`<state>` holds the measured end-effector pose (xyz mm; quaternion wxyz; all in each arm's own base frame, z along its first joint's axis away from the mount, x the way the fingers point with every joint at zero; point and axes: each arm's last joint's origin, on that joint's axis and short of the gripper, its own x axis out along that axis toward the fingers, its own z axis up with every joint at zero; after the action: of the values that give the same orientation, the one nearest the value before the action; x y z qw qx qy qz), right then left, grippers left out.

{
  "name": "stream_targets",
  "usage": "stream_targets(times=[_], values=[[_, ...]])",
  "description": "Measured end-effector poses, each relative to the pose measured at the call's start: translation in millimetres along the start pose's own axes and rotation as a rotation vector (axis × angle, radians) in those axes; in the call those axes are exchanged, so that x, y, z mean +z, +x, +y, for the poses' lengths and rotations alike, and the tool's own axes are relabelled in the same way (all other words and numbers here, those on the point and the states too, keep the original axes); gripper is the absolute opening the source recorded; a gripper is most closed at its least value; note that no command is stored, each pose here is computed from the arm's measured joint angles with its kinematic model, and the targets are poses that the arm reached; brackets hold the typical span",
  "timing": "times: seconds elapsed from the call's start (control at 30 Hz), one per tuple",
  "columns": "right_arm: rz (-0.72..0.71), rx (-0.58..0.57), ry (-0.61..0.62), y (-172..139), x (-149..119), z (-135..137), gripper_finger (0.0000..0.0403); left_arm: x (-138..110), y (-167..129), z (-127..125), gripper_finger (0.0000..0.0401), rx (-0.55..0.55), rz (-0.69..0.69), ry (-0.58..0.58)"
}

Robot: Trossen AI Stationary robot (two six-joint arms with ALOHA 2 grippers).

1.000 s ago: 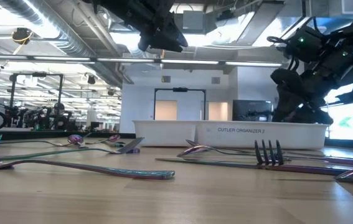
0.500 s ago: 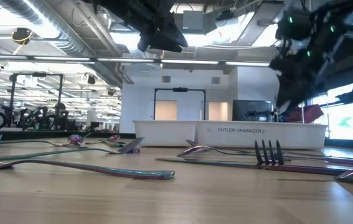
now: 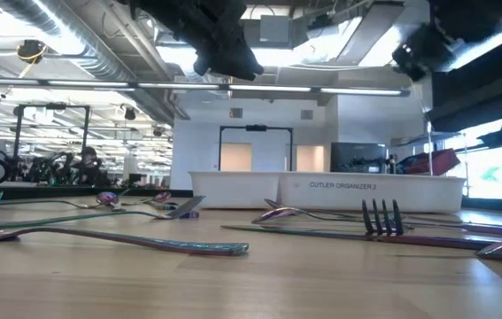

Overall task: Sort silverware
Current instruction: Put the blue fork into the tray organizer

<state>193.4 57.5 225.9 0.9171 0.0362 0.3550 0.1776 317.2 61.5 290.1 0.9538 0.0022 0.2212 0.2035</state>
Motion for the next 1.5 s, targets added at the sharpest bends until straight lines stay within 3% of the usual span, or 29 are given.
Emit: stream_targets(times=[0.13, 0.27, 0.43, 0.53, 0.73, 0.97, 1.23, 1.33, 1.5], values=[[0.125, -0.095, -0.193, 29.5, -14.3, 9.0, 0.0195, -2.1, 1.0, -1.6, 0.0166, -0.013, 0.017, 0.0], [0.213, -0.137, -0.343, 61.2, -21.2, 1.6, 0.0195, -7.8, 0.1, -4.4, 0.0166, -0.044, 0.075, -0.013], [0.304, -0.072, -0.417, 94.5, -28.8, -18.6, 0.0186, -11.3, -2.0, -12.1, 0.0166, -0.071, 0.108, -0.02], [0.335, -0.002, -0.442, 109.8, -24.5, -26.2, 0.0168, -11.5, -3.8, -18.6, 0.0166, -0.09, 0.108, -0.008], [0.344, 0.032, -0.577, 126.0, -13.2, -30.5, 0.0141, -13.9, -7.9, -30.7, 0.0166, -0.126, 0.123, 0.037], [0.363, 0.103, -0.582, 135.1, -19.6, -45.8, 0.011, -14.8, -10.8, -39.0, 0.0166, -0.15, 0.124, 0.06], [0.331, 0.06, -0.565, 132.3, -13.4, -58.5, 0.0009, -14.7, -10.8, -39.1, 0.0166, -0.15, 0.123, 0.06], [0.34, -0.008, -0.577, 132.2, -1.5, -60.3, 0.0011, -14.8, -10.9, -39.5, 0.0166, -0.152, 0.123, 0.07], [0.291, -0.015, -0.567, 115.6, 38.3, -58.2, 0.0004, -9.2, -13.4, -44.7, 0.0166, -0.159, 0.066, 0.053]])
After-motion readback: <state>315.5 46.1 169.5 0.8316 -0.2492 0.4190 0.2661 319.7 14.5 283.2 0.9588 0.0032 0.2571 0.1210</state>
